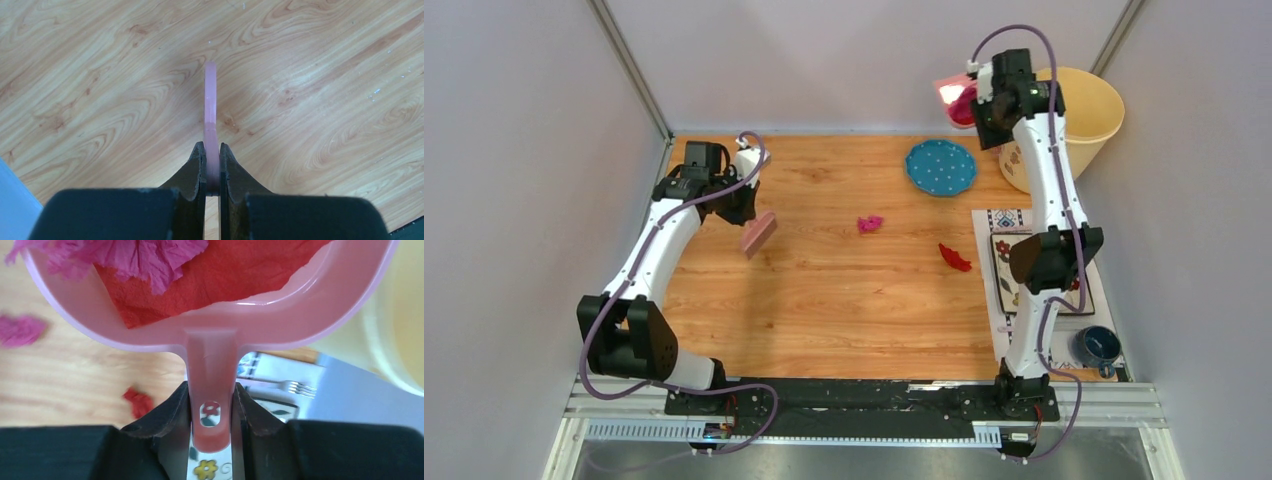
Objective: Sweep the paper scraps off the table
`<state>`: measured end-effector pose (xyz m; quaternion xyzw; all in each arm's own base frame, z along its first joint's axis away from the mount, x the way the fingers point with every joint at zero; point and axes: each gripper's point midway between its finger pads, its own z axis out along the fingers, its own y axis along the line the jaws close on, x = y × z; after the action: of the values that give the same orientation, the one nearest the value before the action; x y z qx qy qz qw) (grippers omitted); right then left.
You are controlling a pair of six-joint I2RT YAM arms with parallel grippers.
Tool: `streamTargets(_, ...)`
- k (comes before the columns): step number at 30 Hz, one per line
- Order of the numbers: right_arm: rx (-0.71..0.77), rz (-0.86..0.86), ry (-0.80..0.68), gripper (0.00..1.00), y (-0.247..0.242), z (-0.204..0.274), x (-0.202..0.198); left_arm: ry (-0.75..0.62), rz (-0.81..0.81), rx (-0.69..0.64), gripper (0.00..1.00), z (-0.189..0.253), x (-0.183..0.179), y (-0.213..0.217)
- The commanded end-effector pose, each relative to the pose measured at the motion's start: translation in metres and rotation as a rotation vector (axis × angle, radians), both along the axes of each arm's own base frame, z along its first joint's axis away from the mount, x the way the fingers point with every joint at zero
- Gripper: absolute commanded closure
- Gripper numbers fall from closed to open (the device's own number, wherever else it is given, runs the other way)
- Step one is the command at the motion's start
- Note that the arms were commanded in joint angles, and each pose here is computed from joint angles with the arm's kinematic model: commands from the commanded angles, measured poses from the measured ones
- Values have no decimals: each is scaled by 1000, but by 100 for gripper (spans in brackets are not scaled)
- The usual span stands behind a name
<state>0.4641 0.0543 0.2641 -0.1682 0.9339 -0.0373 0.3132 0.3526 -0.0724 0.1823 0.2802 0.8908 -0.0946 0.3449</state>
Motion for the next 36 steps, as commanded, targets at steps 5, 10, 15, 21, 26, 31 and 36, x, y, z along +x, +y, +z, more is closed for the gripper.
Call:
streamTargets(5, -223, -380, -373, 100, -162, 91, 36, -31, -39, 6, 100, 9, -1, 0)
streamTargets(10, -545, -473, -490, 100, -235, 120, 47, 30, -76, -24, 100, -6, -4, -8)
streamTargets(15, -876, -404, -414, 100, -269, 125, 59, 31, -85, -45, 100, -4, 6, -12)
streamTargets(21, -1185, -410, -418, 100, -292, 145, 56, 40, -105, -56, 100, -3, 7, -16)
streamTargets(26, -1497, -343, -329, 99, -301, 155, 46, 45, -114, -44, 100, -7, 9, -14)
streamTargets(31, -1565, -379, -375, 99, -303, 161, 33, 42, -125, -48, 100, -5, 9, -16)
streamTargets(36, -1661, -373, -422, 99, -295, 176, 27, 38, -124, -58, 100, -3, 9, -17)
